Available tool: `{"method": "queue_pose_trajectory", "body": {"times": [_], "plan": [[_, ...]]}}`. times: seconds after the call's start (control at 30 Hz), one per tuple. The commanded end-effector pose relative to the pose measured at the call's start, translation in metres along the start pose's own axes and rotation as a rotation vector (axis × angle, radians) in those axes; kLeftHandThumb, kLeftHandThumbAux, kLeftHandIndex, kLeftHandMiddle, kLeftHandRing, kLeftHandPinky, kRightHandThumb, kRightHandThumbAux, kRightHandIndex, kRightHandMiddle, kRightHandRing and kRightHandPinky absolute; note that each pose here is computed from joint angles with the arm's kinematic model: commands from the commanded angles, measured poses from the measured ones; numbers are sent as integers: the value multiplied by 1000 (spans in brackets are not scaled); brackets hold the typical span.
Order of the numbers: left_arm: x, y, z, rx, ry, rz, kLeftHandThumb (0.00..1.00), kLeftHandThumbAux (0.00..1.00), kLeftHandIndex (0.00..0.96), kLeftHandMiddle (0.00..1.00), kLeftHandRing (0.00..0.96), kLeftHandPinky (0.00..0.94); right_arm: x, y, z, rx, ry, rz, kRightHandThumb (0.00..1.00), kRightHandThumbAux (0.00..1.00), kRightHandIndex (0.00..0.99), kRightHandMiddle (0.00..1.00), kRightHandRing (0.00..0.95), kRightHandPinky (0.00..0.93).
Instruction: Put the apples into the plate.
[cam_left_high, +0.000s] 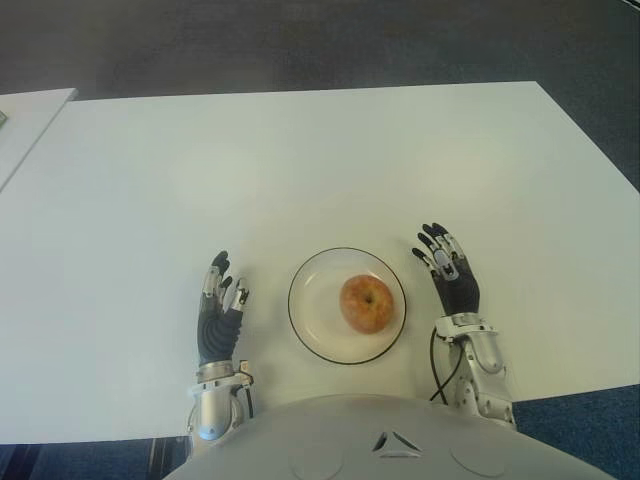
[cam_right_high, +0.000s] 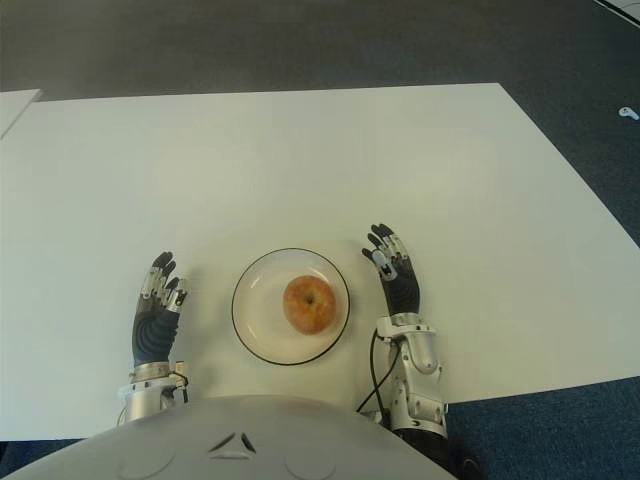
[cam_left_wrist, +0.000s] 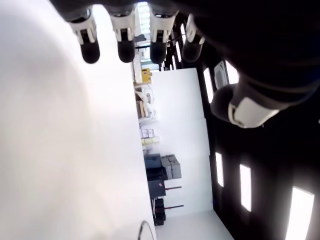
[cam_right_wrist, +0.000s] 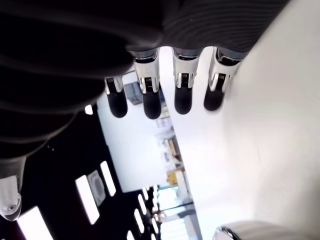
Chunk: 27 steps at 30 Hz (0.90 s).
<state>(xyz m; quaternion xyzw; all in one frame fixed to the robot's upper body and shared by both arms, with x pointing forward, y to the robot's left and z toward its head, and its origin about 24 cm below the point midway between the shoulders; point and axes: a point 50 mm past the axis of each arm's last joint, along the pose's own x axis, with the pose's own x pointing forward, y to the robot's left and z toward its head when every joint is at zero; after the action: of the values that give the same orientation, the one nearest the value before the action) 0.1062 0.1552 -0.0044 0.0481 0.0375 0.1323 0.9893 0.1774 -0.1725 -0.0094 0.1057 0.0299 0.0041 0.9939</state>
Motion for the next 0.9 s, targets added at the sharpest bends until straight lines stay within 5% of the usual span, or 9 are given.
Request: {"method": "queue_pose_trajectory", "body": {"times": [0.03,0.3,0.9], "plan": [[8,-15,1,-91,28,18,60,494,7,45,30,42,-4,3,-15,-8,54,-9,220,556,158,105,56,47],[4,-35,21,-243,27,3,88,495,8,26,5,3,-6,5,-19,-10,45,-26,199,611,120,89,49,70],[-3,-37,6,-256,87,-57,68,502,0,0,0,0,-2,5,-17,-3,35,-27,196,589,105,90,64,94]]}}
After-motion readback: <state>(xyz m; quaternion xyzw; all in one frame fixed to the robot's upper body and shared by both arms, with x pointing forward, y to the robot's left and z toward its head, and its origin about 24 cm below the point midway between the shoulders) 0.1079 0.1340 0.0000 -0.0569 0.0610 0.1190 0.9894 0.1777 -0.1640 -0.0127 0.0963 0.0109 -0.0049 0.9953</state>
